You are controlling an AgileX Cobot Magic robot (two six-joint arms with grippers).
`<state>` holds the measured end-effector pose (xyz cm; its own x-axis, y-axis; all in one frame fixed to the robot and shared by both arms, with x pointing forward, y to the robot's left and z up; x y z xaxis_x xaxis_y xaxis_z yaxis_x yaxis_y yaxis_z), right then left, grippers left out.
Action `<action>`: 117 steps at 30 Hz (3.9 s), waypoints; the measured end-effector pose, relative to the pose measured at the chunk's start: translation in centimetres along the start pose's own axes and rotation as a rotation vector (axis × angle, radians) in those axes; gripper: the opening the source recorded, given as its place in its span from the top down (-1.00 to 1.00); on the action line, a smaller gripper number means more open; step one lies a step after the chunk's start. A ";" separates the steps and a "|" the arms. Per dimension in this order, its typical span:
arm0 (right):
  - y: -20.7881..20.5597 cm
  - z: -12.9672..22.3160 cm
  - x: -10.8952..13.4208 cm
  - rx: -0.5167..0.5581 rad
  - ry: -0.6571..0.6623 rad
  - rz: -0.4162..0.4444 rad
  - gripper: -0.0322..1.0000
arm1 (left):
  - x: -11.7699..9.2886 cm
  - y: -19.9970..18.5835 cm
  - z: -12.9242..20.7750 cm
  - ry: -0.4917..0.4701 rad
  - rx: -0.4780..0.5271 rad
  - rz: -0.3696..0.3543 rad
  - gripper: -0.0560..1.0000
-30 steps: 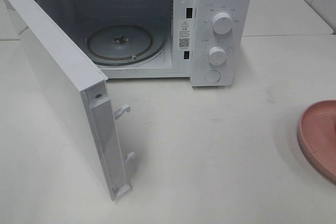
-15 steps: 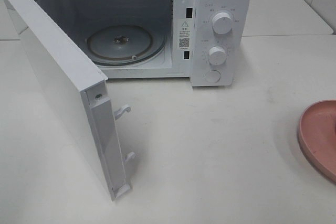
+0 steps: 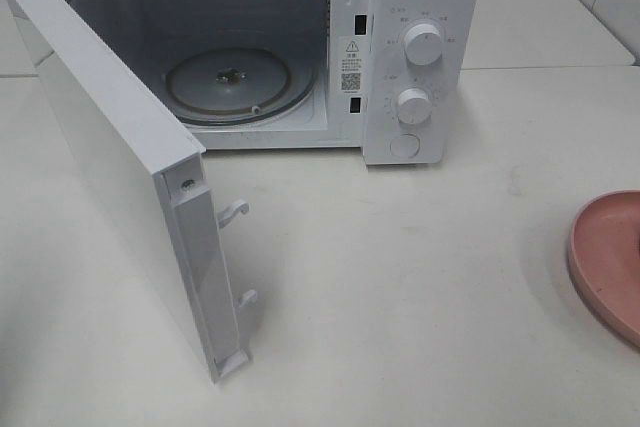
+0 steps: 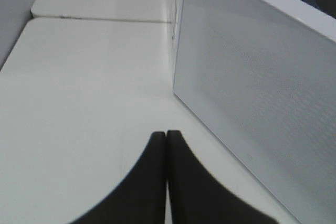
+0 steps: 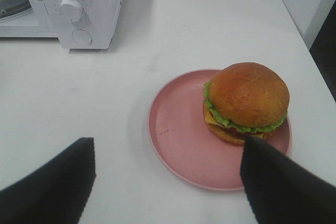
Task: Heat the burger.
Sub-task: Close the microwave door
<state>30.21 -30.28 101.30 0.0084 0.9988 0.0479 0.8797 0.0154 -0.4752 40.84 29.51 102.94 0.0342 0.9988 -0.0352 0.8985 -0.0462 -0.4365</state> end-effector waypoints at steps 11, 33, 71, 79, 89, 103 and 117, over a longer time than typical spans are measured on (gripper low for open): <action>0.0 0.0 0.0 0.000 0.000 0.000 -0.51 | 2.4 3.5 0.8 0.044 -0.176 -0.119 0.89; 0.0 0.0 0.0 0.000 0.000 0.000 -0.51 | 3.8 9.6 1.4 0.129 -0.188 -0.164 0.89; 0.0 0.0 0.0 0.000 0.000 0.000 -0.51 | -12.5 18.1 4.6 0.194 -0.232 0.431 0.89; 0.0 0.0 0.0 0.000 0.000 0.000 -0.51 | -15.4 19.5 3.8 0.169 -0.257 0.399 0.89; 0.0 0.0 0.0 0.000 0.000 0.000 -0.51 | -18.9 22.0 2.8 0.128 -0.251 0.302 0.89; 0.0 0.0 0.0 0.000 -0.001 0.002 -0.51 | -23.1 25.8 1.1 0.097 -0.215 0.222 0.89; 0.0 0.0 0.0 0.000 -0.001 0.002 -0.51 | -27.3 28.2 1.6 0.128 -0.105 0.276 0.89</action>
<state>30.21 -30.31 101.30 0.0096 0.9989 0.0463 0.8798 0.0136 -0.4751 64.51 0.92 90.16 0.3312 0.9433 -0.0232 0.8879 -0.3199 -0.3306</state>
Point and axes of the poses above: a point on each arm's last joint axis where the gripper is mounted, y pointing out along that axis toward the gripper, x along the wrist's bending axis when the last joint is at zero, z = x × y, the point moved 8 cm from there along y, pointing out along that axis toward the gripper, and after that the axes turned 2 degrees about y, right-handed, at the moved point
